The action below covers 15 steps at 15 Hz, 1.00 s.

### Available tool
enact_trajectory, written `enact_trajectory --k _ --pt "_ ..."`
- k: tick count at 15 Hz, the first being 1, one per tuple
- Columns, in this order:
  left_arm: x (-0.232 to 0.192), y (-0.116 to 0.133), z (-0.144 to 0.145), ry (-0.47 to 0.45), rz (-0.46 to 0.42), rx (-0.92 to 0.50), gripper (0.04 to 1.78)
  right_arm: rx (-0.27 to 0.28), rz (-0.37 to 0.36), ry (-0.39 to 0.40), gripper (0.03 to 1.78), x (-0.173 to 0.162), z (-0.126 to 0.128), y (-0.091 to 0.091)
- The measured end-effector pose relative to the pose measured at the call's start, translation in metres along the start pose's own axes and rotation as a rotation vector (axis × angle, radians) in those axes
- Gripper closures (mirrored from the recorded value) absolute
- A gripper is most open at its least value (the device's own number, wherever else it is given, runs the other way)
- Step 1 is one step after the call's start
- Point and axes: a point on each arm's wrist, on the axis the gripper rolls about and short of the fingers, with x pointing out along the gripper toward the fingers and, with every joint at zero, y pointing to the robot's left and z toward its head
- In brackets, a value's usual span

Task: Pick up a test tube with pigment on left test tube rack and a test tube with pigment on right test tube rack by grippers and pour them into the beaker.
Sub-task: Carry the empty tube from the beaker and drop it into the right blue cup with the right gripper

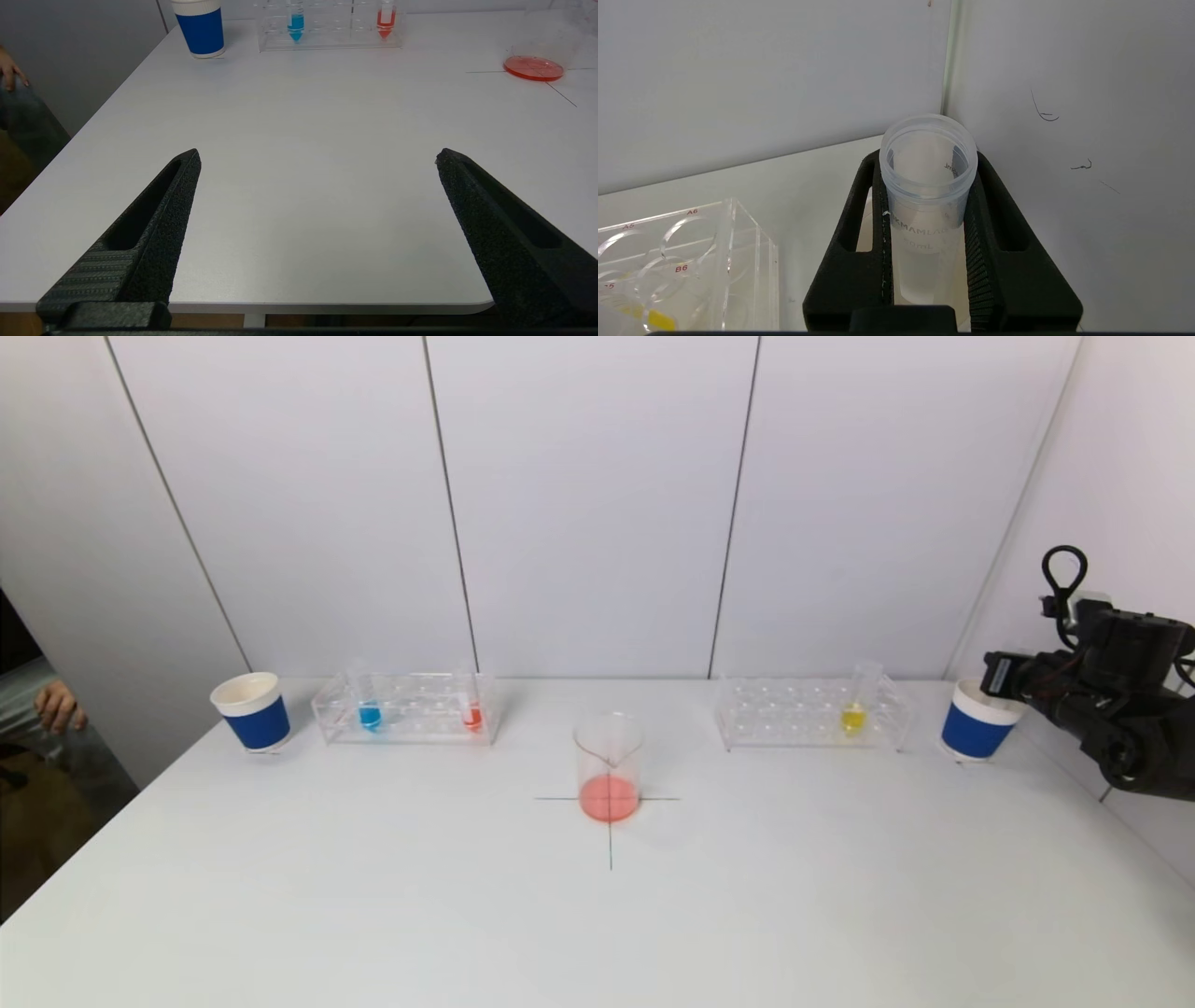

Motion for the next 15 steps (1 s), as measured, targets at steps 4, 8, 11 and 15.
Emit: enact_trajectory --k 4,8,11,15 --pt "0.0000 0.0000 0.0000 0.000 0.000 0.000 0.06 0.024 0.018 0.000 1.25 -0.0003 0.0005 0.0005" --pt "0.0000 0.0000 0.0000 0.000 0.000 0.000 0.06 0.024 0.018 -0.002 0.80 -0.0005 0.0010 0.0004" --pt "0.0000 0.0000 0.0000 0.000 0.000 0.000 0.06 0.024 0.018 -0.002 0.34 -0.0008 0.0012 0.0005" --pt "0.0000 0.0000 0.0000 0.000 0.000 0.000 0.06 0.024 0.019 -0.002 0.05 -0.0017 0.0017 0.0006"
